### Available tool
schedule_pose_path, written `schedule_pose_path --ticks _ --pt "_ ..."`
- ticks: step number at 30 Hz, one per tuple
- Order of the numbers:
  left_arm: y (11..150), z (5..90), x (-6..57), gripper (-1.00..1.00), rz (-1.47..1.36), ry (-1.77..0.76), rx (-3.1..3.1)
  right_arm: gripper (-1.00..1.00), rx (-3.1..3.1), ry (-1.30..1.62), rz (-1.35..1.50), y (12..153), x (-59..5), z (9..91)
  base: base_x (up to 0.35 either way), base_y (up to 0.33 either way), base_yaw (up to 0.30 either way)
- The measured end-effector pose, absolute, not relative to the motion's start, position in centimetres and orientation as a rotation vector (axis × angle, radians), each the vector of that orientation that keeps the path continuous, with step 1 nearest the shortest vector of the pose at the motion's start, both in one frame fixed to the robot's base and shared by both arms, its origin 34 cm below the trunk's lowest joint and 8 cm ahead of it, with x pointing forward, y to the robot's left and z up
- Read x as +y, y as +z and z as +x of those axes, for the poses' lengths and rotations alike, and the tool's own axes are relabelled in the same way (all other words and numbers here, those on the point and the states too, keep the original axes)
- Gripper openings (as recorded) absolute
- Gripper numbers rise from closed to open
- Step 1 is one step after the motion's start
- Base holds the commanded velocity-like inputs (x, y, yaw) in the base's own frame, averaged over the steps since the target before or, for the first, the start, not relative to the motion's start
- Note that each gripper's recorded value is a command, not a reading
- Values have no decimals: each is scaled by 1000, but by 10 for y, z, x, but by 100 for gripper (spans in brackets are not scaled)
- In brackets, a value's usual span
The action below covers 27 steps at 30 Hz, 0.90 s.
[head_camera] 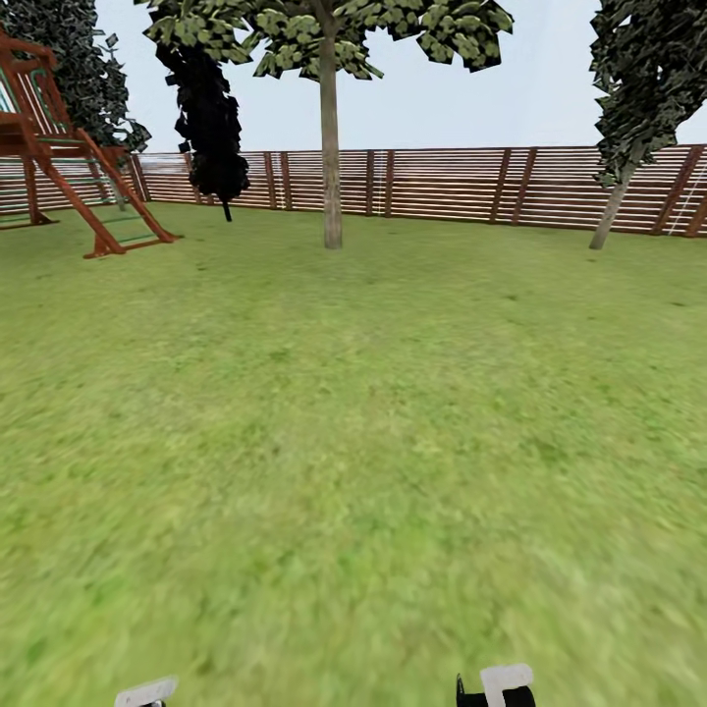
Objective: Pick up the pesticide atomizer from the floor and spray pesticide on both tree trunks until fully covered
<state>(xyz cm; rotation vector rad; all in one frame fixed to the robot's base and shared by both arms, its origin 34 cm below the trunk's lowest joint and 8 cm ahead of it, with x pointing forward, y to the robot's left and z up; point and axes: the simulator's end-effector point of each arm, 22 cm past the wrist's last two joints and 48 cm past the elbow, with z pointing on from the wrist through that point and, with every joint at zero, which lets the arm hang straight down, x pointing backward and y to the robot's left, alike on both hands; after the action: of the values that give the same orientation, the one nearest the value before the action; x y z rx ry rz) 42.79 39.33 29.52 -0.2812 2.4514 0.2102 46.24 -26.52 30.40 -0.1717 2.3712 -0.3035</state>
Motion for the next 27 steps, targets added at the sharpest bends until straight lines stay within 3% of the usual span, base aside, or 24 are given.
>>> schedule_pose_path --ticks 27 --pt "295 428 393 -100 -281 210 2451 100 2371 -303 -172 304 -265 462 338 0 0"
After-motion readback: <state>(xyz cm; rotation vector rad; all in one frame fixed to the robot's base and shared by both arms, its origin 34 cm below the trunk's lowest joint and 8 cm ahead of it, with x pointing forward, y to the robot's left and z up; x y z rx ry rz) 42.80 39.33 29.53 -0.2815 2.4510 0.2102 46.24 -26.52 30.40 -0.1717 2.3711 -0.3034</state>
